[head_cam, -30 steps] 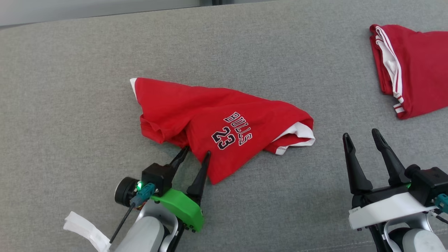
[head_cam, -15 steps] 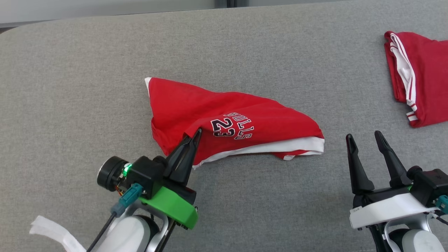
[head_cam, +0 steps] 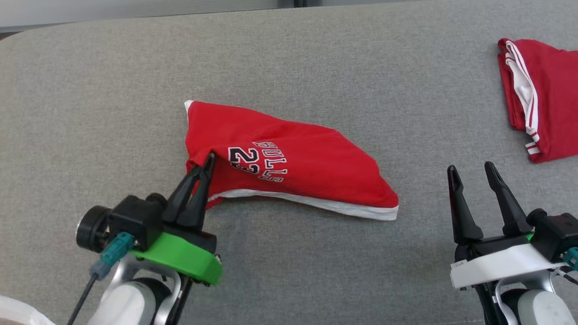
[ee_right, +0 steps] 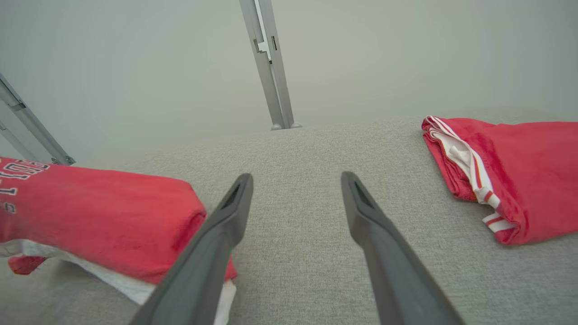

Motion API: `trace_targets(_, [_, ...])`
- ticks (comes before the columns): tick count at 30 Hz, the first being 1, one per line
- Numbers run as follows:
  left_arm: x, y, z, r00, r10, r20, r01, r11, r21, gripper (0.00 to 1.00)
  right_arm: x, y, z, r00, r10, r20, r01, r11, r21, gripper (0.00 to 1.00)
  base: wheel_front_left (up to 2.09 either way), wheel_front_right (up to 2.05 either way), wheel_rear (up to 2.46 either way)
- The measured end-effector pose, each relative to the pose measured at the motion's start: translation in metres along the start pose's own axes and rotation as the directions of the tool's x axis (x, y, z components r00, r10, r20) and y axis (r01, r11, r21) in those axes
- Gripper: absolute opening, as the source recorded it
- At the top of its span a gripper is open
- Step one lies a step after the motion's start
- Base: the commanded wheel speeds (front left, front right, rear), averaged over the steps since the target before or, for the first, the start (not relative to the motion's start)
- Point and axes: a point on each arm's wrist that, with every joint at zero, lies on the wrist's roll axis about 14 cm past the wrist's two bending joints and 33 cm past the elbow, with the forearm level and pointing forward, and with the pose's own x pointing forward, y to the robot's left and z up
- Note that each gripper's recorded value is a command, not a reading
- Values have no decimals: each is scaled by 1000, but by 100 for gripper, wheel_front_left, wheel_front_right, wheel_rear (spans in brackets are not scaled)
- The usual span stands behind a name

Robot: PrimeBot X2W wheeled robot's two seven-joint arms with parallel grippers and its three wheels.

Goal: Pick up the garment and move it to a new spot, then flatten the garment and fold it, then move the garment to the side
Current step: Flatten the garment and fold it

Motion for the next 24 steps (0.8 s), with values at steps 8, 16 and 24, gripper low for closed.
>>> trace_targets(8, [33,48,-29,992,102,-70,-104,994,-18,0,2,-16,-10,999,-48,-22,48,999,-2,100,0,0,0])
trace_targets(16, [60,77,-76,971,156,-180,-170,983,-65,0,3,-32,-19,995,-93,-39,93,996,-11,100,0,0,0])
trace_targets(24, [63,76,-82,976,177,-128,-191,976,-103,100,0,-40,-16,993,-115,-29,114,993,-23,100,0,0,0])
